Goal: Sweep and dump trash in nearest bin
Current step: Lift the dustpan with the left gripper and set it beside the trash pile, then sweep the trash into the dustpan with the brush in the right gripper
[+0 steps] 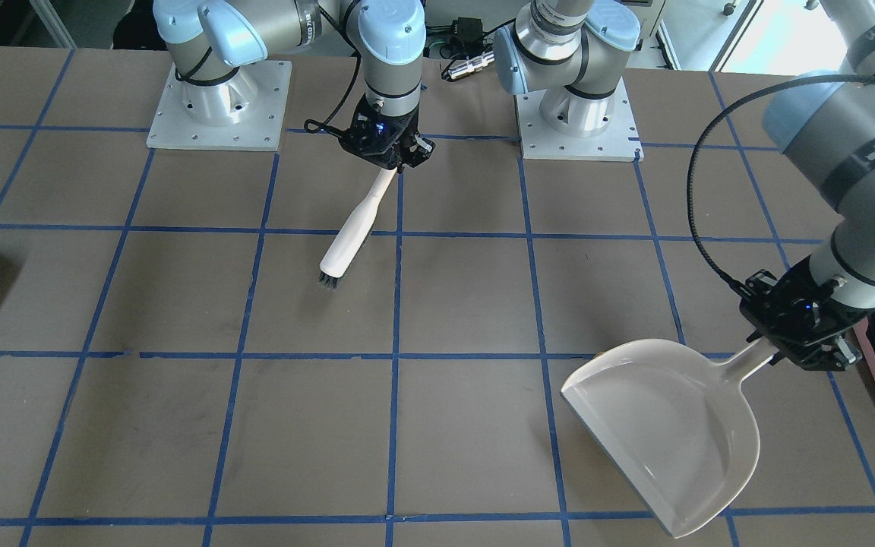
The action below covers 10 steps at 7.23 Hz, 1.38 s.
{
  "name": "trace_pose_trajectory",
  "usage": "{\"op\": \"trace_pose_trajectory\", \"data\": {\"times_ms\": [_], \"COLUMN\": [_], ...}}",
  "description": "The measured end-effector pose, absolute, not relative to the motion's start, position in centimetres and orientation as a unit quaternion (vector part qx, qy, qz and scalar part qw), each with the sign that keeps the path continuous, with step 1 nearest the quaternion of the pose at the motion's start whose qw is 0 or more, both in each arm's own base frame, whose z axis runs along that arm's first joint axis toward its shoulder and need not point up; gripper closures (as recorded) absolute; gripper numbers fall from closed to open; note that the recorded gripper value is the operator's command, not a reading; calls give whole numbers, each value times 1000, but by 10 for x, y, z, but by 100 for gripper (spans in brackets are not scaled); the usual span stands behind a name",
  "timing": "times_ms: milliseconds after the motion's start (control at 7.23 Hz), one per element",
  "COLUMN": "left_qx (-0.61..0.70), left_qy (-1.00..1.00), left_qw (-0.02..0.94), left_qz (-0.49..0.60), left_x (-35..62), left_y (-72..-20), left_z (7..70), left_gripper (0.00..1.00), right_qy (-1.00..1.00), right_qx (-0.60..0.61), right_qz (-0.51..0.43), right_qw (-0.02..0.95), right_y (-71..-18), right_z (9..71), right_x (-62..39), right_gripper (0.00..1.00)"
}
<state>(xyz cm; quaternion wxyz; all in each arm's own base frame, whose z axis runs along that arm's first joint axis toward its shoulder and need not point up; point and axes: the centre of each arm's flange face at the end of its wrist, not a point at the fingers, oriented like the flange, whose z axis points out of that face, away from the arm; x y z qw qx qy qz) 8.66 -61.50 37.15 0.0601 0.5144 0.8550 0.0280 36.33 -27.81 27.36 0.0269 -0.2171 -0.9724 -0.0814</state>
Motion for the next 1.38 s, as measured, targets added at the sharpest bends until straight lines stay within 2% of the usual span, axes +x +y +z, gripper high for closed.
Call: {"op": "trace_pose_trajectory", "data": {"times_ms": [829,1382], "left_qx": [682,696], "left_qy": [731,718], "left_qw": [33,-2], "left_qz": [13,19], "left_x": [252,301], "left_y": [-610,-631], "left_z": [373,313], "left_gripper": [100,100], "right_qy": [-974,-976], "right_qx": [-214,-211], "right_qz": [-75,-57], "right_qw": [12,14], "right_y": [-297,-387], "right_z": [290,305], "right_x": [380,443], "right_gripper": [100,100]}}
